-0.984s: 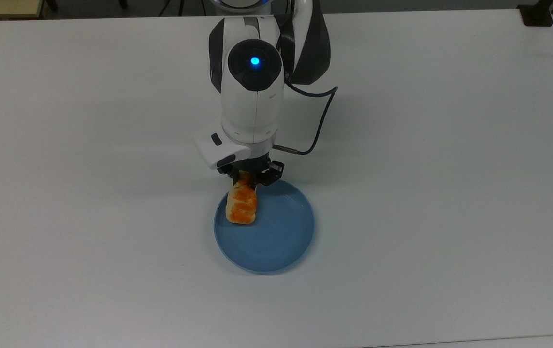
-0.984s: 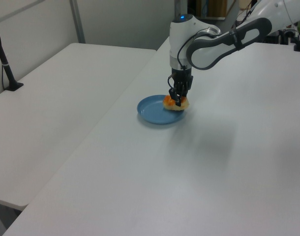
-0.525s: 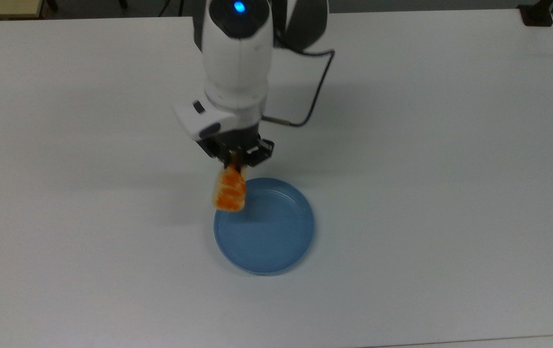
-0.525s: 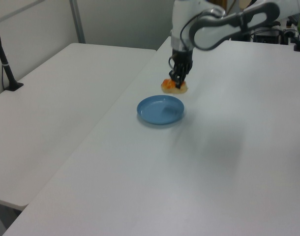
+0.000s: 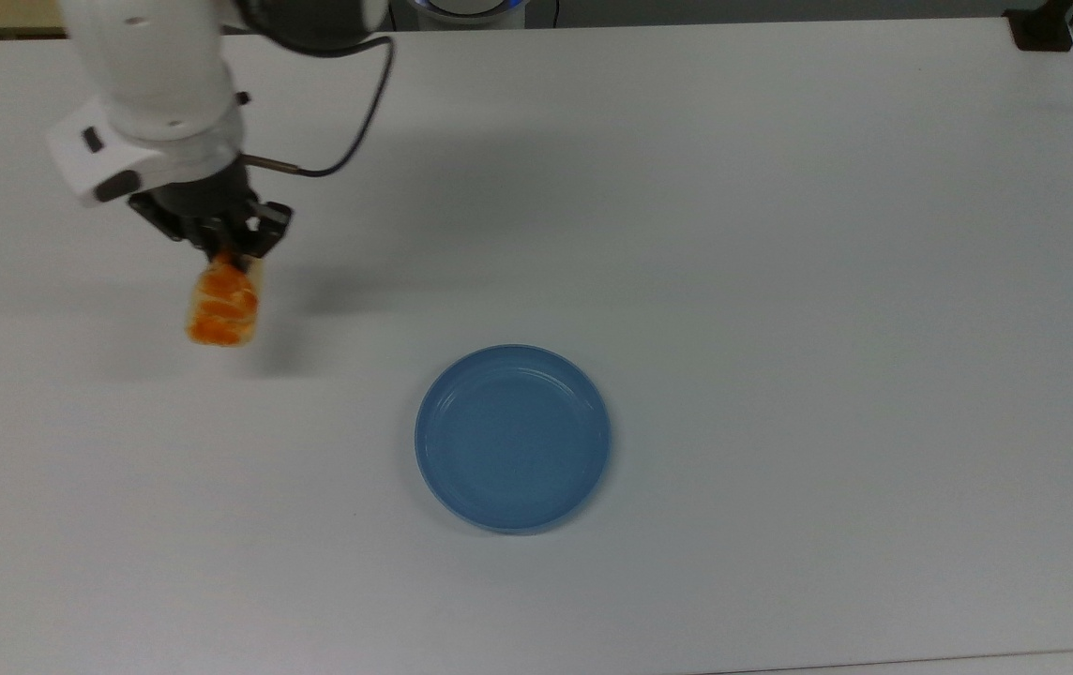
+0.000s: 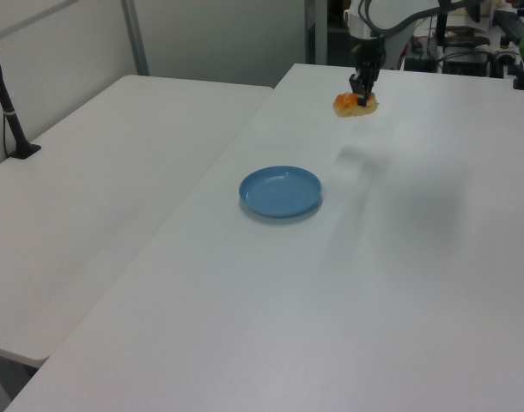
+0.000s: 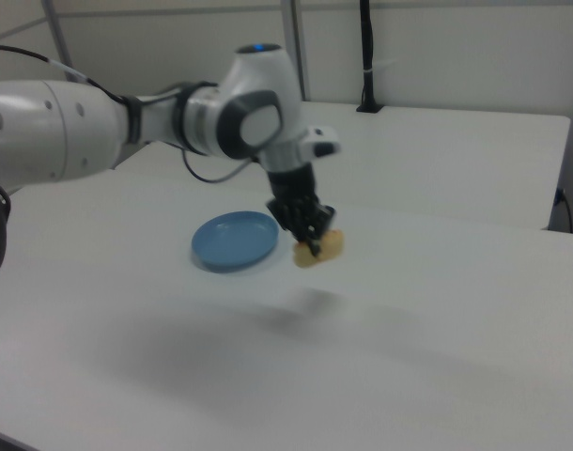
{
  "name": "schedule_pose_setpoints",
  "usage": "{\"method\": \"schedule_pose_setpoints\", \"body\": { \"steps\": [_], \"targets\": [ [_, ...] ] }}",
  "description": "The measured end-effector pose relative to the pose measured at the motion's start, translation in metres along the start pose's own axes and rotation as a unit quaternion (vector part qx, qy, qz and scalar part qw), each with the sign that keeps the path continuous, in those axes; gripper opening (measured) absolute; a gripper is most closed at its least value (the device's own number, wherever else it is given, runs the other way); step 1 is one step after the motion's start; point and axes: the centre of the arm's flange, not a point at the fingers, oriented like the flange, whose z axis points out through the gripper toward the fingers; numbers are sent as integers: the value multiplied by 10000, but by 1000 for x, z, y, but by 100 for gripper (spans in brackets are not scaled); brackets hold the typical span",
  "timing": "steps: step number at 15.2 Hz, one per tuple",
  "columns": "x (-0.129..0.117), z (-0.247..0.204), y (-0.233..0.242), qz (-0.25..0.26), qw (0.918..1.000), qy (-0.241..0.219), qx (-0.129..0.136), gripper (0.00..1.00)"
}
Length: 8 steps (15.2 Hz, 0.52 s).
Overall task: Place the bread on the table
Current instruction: 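Lift the bread roll off the plate and carry it away from the plate, then lower the bread roll onto the table and open the gripper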
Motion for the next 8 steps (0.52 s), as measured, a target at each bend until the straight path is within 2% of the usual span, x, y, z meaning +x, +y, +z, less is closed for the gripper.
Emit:
{"method": "schedule_pose_setpoints", "body": {
  "steps": [2, 6, 8],
  "targets": [
    [-1, 25, 26, -83, 9999, 116, -25, 23],
    [-1, 90, 38, -338, 9994, -24, -40, 23],
    [-3, 105, 56, -581, 9983, -36, -56, 23]
  ]
}}
